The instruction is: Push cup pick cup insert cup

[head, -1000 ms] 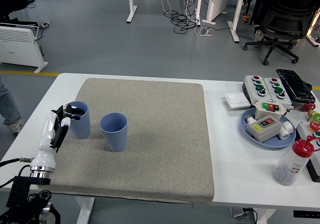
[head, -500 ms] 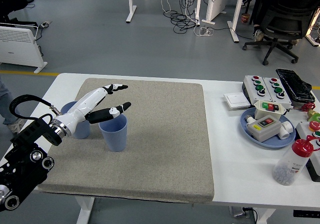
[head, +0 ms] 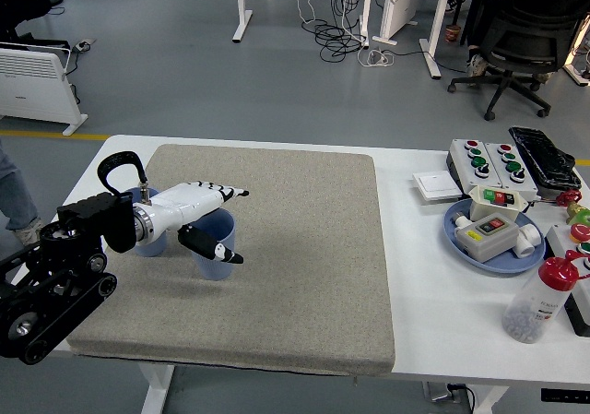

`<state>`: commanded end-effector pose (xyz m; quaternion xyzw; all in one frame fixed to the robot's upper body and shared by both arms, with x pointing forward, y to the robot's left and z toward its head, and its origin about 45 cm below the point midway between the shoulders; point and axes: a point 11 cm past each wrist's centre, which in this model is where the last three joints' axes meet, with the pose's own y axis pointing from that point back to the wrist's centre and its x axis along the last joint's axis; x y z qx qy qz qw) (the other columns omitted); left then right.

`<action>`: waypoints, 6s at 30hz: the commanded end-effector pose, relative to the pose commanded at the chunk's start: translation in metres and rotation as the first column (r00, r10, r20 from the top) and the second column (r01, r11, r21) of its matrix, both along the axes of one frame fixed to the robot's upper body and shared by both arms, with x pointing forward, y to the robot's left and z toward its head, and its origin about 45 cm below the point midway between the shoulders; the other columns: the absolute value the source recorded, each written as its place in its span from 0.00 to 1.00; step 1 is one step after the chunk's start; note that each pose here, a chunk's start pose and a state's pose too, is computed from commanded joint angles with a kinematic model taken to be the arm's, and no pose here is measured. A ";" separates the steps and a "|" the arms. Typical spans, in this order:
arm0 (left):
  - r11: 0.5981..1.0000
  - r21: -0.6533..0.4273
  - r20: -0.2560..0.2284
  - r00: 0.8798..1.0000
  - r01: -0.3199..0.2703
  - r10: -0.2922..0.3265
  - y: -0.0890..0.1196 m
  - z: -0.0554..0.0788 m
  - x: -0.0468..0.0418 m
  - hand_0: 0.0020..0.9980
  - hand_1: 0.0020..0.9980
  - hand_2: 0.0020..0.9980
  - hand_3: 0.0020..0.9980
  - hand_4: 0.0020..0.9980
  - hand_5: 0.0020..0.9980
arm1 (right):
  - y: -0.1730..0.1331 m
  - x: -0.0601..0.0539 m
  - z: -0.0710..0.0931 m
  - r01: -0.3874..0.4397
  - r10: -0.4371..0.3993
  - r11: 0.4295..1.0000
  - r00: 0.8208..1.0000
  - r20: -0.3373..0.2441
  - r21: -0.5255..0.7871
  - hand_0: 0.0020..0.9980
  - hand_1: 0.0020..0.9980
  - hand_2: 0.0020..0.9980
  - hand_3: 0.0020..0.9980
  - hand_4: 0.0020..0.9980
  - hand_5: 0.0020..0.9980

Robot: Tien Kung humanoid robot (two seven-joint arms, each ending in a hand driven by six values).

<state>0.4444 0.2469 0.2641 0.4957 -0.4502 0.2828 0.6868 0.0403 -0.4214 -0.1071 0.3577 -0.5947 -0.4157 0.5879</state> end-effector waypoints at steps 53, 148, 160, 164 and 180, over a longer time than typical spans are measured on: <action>0.997 -0.002 0.193 0.978 -0.073 0.072 0.060 0.152 0.0036 0.40 0.53 0.55 0.54 0.54 0.13 | -0.003 0.003 0.001 0.015 -0.015 1.000 1.000 0.013 -0.005 0.69 0.61 0.64 0.57 0.09 0.48; 0.600 -0.772 0.148 0.860 -0.208 0.488 0.143 0.102 0.0119 0.89 0.87 0.90 0.83 0.70 1.00 | -0.003 0.001 0.001 0.015 -0.015 1.000 1.000 0.010 -0.006 0.69 0.62 0.64 0.57 0.09 0.48; -0.016 -0.981 -0.182 0.880 -0.195 0.439 0.148 0.050 -0.0524 0.93 0.93 0.98 0.96 0.57 1.00 | -0.002 -0.002 0.000 0.018 -0.018 1.000 1.000 0.010 -0.003 0.69 0.62 0.64 0.57 0.09 0.48; -0.239 -0.951 -0.278 0.874 -0.194 0.399 0.147 0.028 -0.0706 0.93 0.92 0.98 0.98 0.53 1.00 | -0.002 -0.003 0.000 0.015 -0.015 1.000 1.000 0.006 -0.004 0.69 0.62 0.64 0.57 0.09 0.48; -0.671 -0.707 -0.515 0.812 -0.223 0.273 0.131 -0.064 -0.1230 0.91 0.91 0.97 0.96 0.53 1.00 | -0.004 -0.002 0.001 -0.007 0.007 1.000 1.000 -0.003 -0.010 0.69 0.62 0.64 0.57 0.09 0.48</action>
